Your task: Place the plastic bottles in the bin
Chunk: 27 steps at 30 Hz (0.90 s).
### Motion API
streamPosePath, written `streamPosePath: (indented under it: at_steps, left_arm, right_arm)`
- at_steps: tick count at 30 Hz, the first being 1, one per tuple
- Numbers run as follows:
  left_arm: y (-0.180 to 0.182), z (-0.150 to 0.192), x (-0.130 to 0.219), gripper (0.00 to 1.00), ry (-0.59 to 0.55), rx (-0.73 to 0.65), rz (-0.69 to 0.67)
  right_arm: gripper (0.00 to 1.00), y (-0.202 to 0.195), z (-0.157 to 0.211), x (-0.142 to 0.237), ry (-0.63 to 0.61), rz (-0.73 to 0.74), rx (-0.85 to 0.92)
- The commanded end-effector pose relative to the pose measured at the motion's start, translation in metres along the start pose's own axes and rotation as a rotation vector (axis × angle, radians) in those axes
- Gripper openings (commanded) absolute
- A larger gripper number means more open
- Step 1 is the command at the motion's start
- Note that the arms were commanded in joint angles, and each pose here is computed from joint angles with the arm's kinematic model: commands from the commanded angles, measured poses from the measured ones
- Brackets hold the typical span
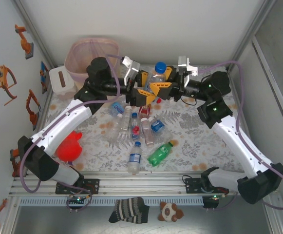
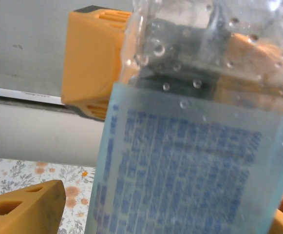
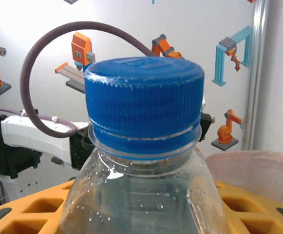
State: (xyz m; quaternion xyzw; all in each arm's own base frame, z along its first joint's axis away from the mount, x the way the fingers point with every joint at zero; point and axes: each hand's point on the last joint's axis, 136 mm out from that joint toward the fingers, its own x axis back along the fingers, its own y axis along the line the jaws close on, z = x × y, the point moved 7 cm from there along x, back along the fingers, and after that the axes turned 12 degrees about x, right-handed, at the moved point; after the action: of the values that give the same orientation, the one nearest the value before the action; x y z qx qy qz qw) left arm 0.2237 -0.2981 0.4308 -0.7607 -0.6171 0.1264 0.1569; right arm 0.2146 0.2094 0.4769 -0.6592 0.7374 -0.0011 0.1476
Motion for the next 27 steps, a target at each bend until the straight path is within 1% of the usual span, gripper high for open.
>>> streamPosePath:
  at_steps: [1,4,8,10,14,16,18,19,22,24,27]
  left_arm:
    - [-0.011,-0.011,-0.001,0.75,-0.011,-0.059,0.047]
    - [-0.011,-0.009,-0.001,0.68,-0.007,-0.06,0.045]
    - [-0.011,-0.008,-0.001,0.62,-0.003,-0.058,0.046]
    - [-0.012,-0.009,0.0,0.57,-0.005,-0.062,0.046]
    - [-0.011,-0.009,0.002,0.54,-0.005,-0.069,0.039]
    - [-0.01,-0.01,0.005,0.53,-0.006,-0.071,0.027]
    - [-0.008,-0.01,0.009,0.52,-0.01,-0.071,0.006]
    - [-0.007,-0.011,0.012,0.52,-0.012,-0.071,-0.005]
    - [-0.002,-0.013,0.021,0.51,-0.021,-0.064,-0.047]
    - [0.004,-0.015,0.03,0.51,-0.031,-0.06,-0.09]
    - [0.015,-0.018,0.046,0.51,-0.053,-0.054,-0.203]
  right_arm:
    - [0.43,0.004,-0.016,-0.003,-0.044,-0.023,0.053]
    - [0.43,0.003,-0.014,-0.003,-0.04,-0.011,0.05]
    - [0.43,0.003,-0.013,-0.003,-0.032,-0.003,0.048]
    - [0.43,0.003,-0.014,-0.003,-0.03,0.002,0.053]
    - [0.44,0.003,-0.014,-0.002,-0.017,0.023,0.056]
    - [0.58,0.002,-0.013,0.0,-0.006,0.049,0.057]
    - [0.67,0.001,-0.012,0.002,0.014,0.085,0.052]
    - [0.7,0.0,-0.011,0.003,0.028,0.111,0.046]
    - [0.73,-0.001,-0.009,0.008,0.062,0.173,0.054]
    - [0.74,0.0,-0.008,0.012,0.075,0.202,0.063]
    - [0.74,0.002,-0.007,0.016,0.091,0.233,0.072]
